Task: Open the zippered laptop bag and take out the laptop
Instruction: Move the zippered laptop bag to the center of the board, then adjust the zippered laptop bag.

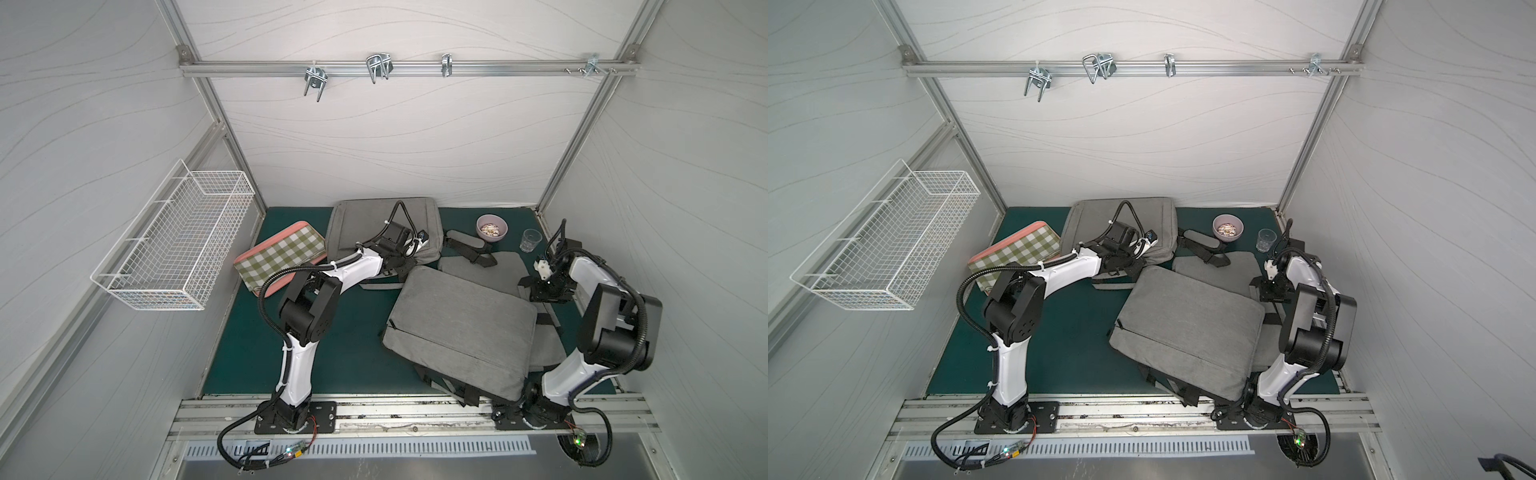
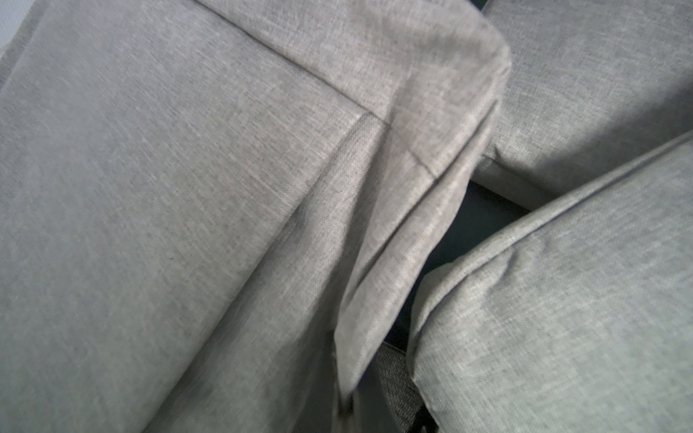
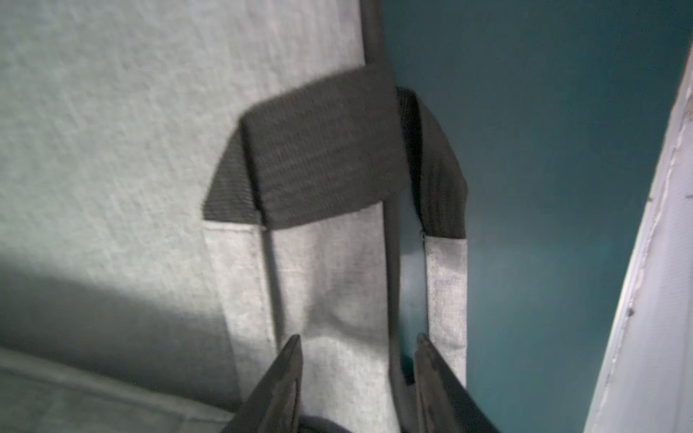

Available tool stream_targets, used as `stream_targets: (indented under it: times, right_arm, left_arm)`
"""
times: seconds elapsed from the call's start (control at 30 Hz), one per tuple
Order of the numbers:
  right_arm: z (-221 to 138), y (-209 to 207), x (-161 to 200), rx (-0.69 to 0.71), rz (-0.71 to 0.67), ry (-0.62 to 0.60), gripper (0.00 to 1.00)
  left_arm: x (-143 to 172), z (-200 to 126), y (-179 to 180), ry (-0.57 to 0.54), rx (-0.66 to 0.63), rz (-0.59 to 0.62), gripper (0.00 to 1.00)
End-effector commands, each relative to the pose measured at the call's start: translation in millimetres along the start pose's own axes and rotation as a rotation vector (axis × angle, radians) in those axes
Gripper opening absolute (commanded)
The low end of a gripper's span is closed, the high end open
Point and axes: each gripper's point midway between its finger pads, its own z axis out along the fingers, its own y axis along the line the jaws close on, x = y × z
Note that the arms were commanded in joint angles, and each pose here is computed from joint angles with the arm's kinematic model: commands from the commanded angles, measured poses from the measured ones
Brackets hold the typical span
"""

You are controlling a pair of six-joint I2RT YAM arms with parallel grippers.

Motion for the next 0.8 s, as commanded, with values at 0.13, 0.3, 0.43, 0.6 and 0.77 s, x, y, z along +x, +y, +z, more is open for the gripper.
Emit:
stream_targets:
  times: [0.13, 0.3, 0.43, 0.6, 0.77]
  right_arm:
    - [-67, 43, -45, -0.079, -0.152, -0.185, 0.64]
    - [-74, 140, -46, -0.262, -0.467, -0.235, 0.72]
    - [-76, 203, -41, -0.409, -0.65, -0.28, 0.75]
    - [-49, 242, -29, -0.508, -0.809, -0.17, 0.76]
    - [-28, 252, -34, -0.562, -0.828, -0.094, 0.78]
  left_arm:
    - [-28, -21, 18, -0.088, -0.036, -0.021, 0.06]
    - [-29, -22, 17, -0.091, -0.019, -0.042, 0.07]
    - [-28, -23, 12, -0.092, 0.004, -0.039, 0.09]
    - [-25, -24, 12, -0.08, 0.018, -0.044, 0.09]
    - [-23, -23, 11, -0.075, 0.027, -0.045, 0.1]
